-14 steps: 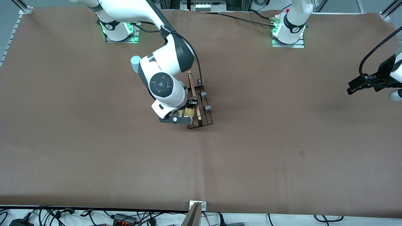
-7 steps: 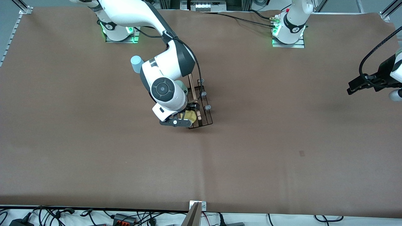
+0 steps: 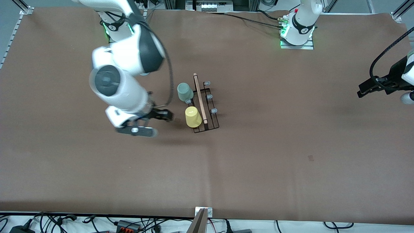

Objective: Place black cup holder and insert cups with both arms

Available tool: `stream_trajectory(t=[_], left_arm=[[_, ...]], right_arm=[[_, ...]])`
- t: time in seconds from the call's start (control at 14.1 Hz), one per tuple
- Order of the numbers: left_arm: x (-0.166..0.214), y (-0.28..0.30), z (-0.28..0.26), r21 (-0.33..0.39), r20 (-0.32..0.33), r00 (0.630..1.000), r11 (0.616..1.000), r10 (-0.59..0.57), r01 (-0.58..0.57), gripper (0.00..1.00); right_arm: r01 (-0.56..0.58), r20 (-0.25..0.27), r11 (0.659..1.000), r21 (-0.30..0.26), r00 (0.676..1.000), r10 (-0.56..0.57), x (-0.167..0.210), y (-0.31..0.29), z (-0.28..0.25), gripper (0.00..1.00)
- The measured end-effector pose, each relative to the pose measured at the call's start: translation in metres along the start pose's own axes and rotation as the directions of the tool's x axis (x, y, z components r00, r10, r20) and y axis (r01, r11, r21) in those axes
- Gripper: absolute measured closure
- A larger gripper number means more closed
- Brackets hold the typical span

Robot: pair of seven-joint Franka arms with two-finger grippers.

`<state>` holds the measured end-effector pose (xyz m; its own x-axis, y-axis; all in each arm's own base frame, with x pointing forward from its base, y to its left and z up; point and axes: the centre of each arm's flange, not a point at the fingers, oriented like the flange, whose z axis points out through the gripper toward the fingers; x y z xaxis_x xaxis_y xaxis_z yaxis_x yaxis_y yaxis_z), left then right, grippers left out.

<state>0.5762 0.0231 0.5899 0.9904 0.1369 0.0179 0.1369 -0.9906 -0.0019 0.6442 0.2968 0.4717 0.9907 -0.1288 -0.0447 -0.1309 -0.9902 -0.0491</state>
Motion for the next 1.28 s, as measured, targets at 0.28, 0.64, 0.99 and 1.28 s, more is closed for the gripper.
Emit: stream_trajectory(t=[0.28,0.64,0.99,1.28], left_arm=[[0.000,0.000,0.000,0.000,0.000,1.000,1.000,0.001,-0.001,0.00],[0.000,0.000,0.000,0.000,0.000,1.000,1.000,0.004,-0.004,0.00],[0.001,0.001,0.004,0.001,0.008,1.000,1.000,0.024,-0.024,0.00],[0.001,0.014,0.011,0.001,0.026,0.998,0.999,0.050,-0.050,0.00]], right_arm=[[-0.045,-0.048,0.999,-0.008,0.998,0.044,0.016,0.063,-0.051,0.00],[-0.077,-0.068,0.997,-0.031,0.995,0.075,0.028,0.101,-0.064,0.00],[-0.084,-0.092,0.996,-0.003,0.992,0.083,0.049,0.164,-0.088,0.00],[-0.036,-0.104,0.999,-0.001,0.994,0.035,0.060,0.264,-0.115,0.00]])
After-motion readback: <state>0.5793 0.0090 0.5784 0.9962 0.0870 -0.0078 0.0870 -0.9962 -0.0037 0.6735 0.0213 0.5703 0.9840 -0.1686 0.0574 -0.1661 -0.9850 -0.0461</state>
